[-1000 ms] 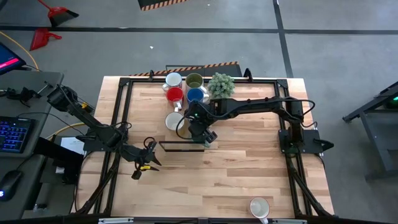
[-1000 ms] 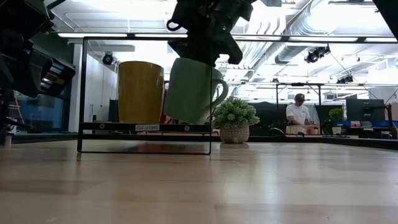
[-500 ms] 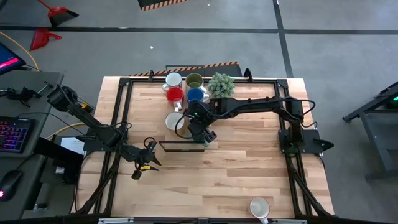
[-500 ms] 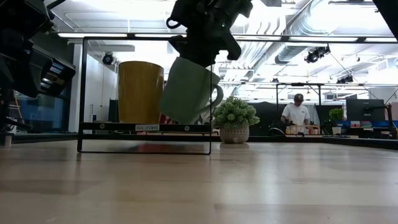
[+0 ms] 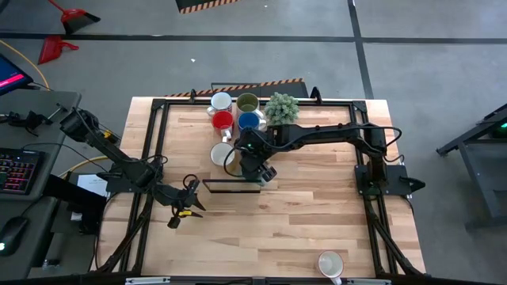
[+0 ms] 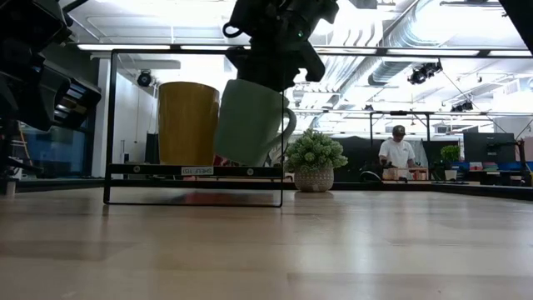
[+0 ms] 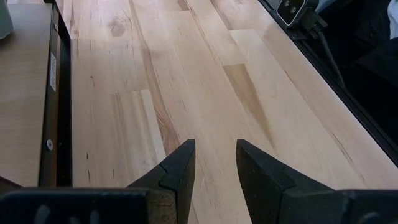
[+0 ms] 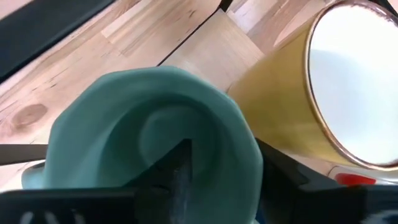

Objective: Place coffee mugs
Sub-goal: Put the green mug on the shelf

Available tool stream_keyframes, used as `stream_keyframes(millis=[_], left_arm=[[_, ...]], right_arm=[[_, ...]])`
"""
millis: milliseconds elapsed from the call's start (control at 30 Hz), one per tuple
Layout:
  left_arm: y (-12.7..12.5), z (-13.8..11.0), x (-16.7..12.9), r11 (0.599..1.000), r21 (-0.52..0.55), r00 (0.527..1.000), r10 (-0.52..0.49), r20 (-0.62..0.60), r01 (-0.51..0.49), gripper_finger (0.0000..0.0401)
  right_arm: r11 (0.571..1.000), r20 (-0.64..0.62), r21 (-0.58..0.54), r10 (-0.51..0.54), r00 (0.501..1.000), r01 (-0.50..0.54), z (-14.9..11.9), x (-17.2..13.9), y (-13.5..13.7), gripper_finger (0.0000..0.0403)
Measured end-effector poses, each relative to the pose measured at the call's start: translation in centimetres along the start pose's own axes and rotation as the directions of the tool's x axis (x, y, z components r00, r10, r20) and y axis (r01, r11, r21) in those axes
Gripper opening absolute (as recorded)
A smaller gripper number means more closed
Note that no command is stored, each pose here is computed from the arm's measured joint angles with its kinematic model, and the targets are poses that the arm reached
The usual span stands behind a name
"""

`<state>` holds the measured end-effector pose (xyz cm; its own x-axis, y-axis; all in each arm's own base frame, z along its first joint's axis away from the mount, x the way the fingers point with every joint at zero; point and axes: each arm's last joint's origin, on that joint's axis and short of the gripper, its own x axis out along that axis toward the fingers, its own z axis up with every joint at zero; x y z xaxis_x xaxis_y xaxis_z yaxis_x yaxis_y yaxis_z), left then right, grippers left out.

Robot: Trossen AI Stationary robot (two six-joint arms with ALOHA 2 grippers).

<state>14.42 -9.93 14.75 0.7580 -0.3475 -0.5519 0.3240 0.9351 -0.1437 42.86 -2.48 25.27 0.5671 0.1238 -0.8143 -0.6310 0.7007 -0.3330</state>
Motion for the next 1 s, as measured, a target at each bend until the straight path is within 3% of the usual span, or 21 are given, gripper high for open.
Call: stream_keyframes(millis=[767,1000], left_arm=[[0.0,-0.1,0.0,1.0,0.001,1.0,0.003,-0.009,-0.003,0.0106],[0.0,-0.1,0.0,1.0,0.001,1.0,0.003,-0.011,-0.003,0.0106]], right_arm=[[0.994,-0.022,-0.025,-0.103,0.994,0.102,0.8,0.1,-0.1,0.0144],[0.988,-0.014,-0.054,-0.149,0.989,0.148,2.2,-1.8,0.7,0.0144]])
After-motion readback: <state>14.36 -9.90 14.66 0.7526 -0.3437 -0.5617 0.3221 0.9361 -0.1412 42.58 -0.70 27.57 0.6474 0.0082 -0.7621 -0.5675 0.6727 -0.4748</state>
